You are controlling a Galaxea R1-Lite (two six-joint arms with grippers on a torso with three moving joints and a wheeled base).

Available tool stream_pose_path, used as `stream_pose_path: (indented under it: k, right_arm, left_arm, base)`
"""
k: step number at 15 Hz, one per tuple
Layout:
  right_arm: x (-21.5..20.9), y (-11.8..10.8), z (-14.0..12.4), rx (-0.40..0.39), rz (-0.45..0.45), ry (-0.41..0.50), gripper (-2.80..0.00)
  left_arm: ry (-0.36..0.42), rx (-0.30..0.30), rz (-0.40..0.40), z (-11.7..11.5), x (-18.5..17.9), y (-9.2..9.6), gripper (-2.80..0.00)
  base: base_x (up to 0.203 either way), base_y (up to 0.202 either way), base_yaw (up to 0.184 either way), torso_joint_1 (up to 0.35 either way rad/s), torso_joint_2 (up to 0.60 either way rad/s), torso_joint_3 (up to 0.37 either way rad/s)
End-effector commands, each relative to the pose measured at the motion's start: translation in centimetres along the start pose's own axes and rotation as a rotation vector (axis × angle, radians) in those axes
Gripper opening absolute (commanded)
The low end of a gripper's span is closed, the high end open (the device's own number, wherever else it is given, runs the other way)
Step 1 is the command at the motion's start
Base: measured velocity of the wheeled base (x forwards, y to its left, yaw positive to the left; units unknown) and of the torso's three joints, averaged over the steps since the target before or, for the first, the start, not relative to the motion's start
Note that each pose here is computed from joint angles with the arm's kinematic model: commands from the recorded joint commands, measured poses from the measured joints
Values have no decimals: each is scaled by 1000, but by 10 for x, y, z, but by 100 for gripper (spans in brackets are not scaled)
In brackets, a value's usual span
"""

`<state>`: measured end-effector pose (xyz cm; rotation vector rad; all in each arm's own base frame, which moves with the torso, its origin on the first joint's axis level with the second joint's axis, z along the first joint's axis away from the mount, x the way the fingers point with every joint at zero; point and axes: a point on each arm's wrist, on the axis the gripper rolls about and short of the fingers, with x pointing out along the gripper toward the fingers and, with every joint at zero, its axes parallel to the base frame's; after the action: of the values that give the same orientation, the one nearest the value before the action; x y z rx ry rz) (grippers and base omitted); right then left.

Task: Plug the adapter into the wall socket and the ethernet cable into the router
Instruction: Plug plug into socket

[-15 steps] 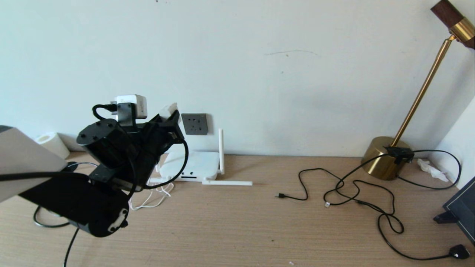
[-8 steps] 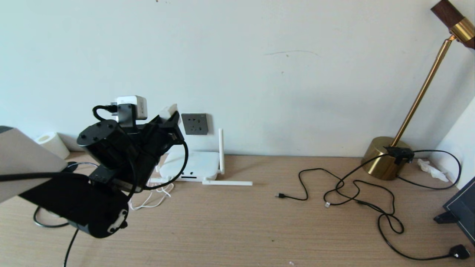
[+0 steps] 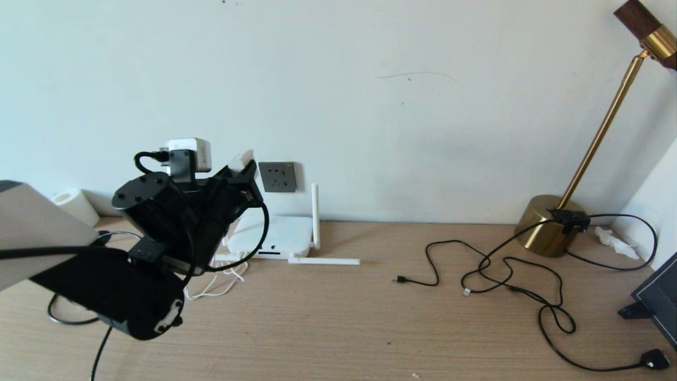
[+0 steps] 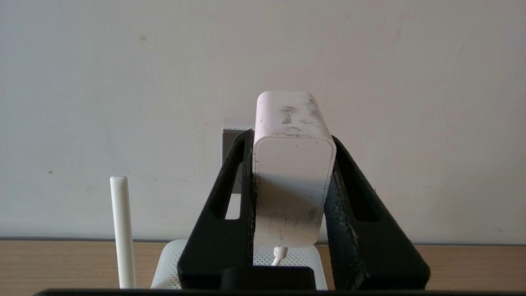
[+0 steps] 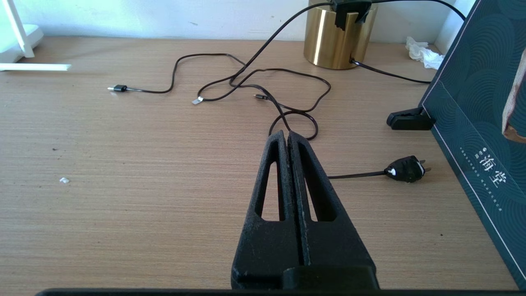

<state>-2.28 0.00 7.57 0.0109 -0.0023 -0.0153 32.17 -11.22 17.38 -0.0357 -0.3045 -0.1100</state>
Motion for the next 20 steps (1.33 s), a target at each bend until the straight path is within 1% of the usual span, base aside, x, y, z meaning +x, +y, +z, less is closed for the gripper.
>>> stream_pose_path:
  k: [1,8,12,20]
  right_arm:
    - [0,0,0,0,0,2,-280]
    - [0,0,0,0,0,2,-280]
    - [0,0,0,0,0,1,-280]
    - [0,0,0,0,0,1,-280]
  left_arm:
    - [-3,0,1,-1,0,0,-280]
    - [-8,-2,2,1,-1,0,-280]
    - [10,1,1,-2,-4,1,-280]
    - [13,1,1,-3,-4,1,-280]
  base:
    - [0,0,0,0,0,0]
    - [0,0,0,0,0,0]
    - [0,0,0,0,0,0]
    - [0,0,0,0,0,0]
